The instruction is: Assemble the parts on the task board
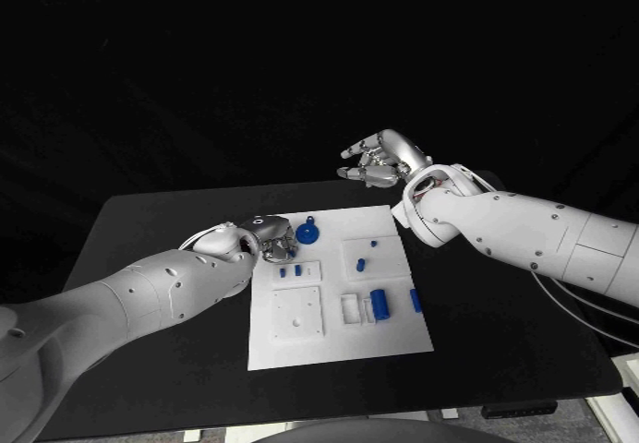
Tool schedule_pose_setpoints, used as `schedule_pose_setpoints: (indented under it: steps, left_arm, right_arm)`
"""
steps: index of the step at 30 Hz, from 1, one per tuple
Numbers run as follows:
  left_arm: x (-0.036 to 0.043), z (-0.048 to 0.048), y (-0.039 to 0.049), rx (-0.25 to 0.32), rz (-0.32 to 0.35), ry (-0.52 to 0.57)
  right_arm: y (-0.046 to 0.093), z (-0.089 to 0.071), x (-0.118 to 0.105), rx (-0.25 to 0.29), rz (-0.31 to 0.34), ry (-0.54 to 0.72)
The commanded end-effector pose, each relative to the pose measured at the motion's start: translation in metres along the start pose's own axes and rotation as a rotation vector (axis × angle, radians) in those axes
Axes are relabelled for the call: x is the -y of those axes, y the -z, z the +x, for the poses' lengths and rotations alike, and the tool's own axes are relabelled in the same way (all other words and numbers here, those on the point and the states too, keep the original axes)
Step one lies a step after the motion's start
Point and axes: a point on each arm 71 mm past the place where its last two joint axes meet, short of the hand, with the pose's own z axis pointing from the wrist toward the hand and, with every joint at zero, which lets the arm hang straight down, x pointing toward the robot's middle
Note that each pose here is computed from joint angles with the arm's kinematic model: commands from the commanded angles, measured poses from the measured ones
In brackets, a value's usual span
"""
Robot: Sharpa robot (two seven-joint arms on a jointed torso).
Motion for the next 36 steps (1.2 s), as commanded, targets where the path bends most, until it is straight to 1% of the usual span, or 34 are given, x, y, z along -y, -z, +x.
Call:
schedule_pose_setpoints:
  steps: [1, 19, 25, 31, 36]
  left_arm:
    - [0.0008, 0.0028, 0.0007, 0.008, 0.007, -0.008]
    - [-0.0030, -0.0001, 0.0029, 0.047, 0.002, -0.002]
    - [-0.0056, 0.0002, 0.0036, 0.040, -0.012, -0.001]
    - [-0.0127, 0.0014, 0.0057, 0.016, -0.041, -0.005]
    - [-0.0239, 0.0002, 0.0103, 0.017, -0.067, -0.007]
  right_arm:
    - [0.000, 0.001, -0.001, -0.012, -0.008, 0.004]
    - [0.000, 0.001, -0.001, -0.012, -0.007, 0.004]
    - [0.000, 0.001, 0.000, -0.012, -0.007, 0.005]
    - [0.000, 0.001, 0.002, -0.028, 0.006, 0.010]
    - [0.000, 0.002, 0.004, -0.064, 0.017, 0.017]
